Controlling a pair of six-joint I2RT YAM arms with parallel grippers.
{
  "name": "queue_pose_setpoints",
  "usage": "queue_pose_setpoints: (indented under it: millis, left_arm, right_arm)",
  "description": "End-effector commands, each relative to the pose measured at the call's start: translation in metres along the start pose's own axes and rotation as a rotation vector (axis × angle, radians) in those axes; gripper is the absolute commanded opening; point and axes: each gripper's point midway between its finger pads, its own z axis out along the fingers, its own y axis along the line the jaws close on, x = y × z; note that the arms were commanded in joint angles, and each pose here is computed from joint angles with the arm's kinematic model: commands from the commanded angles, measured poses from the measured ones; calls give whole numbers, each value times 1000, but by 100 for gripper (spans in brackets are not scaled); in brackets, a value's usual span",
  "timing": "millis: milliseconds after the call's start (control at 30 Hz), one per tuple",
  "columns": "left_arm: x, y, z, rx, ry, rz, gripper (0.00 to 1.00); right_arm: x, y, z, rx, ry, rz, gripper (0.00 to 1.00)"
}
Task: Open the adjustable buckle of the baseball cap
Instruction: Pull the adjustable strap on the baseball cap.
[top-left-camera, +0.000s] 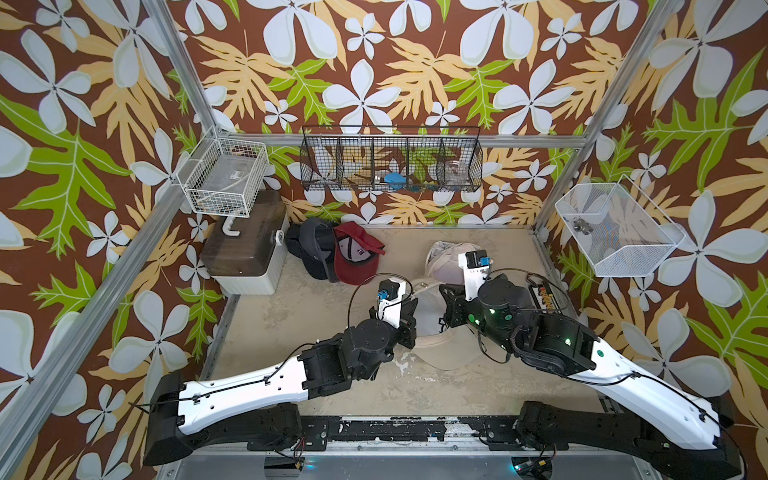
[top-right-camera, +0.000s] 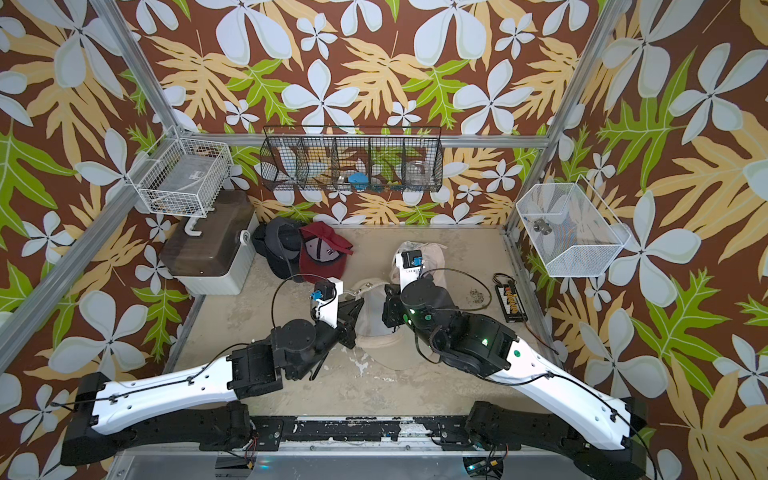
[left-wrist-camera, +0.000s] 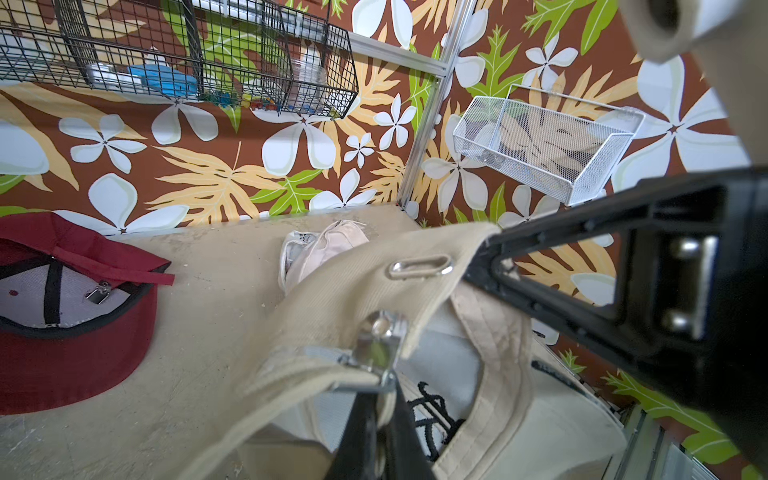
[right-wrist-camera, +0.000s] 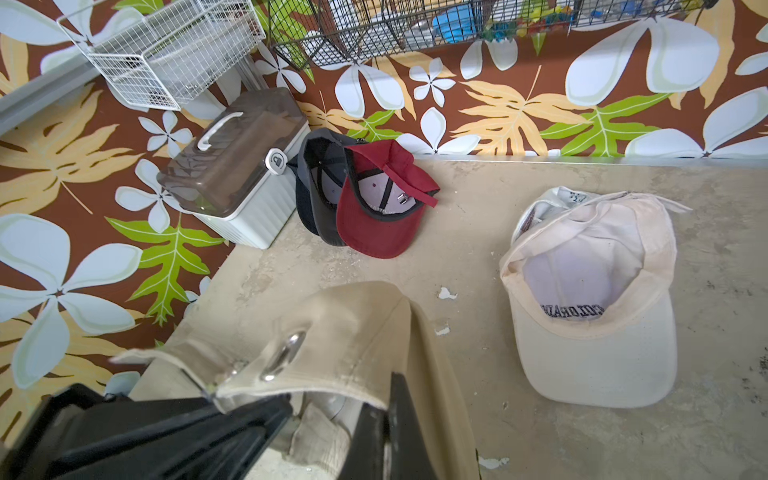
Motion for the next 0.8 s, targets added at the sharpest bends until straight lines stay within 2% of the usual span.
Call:
queue_pose_setpoints:
  millis: [0,567,767]
  left_arm:
    - [1,-1,-2,8,20,22,7]
    - [1,-16,-5,72,113,73,6]
    - [5,-18,-6,86,140,83,6]
  right_arm:
    - [-1,-2,0,0,-33,-36,0]
    - [39,5,6,-126,5,-184,0]
    - [40,3,2,-129,-3,-210,8]
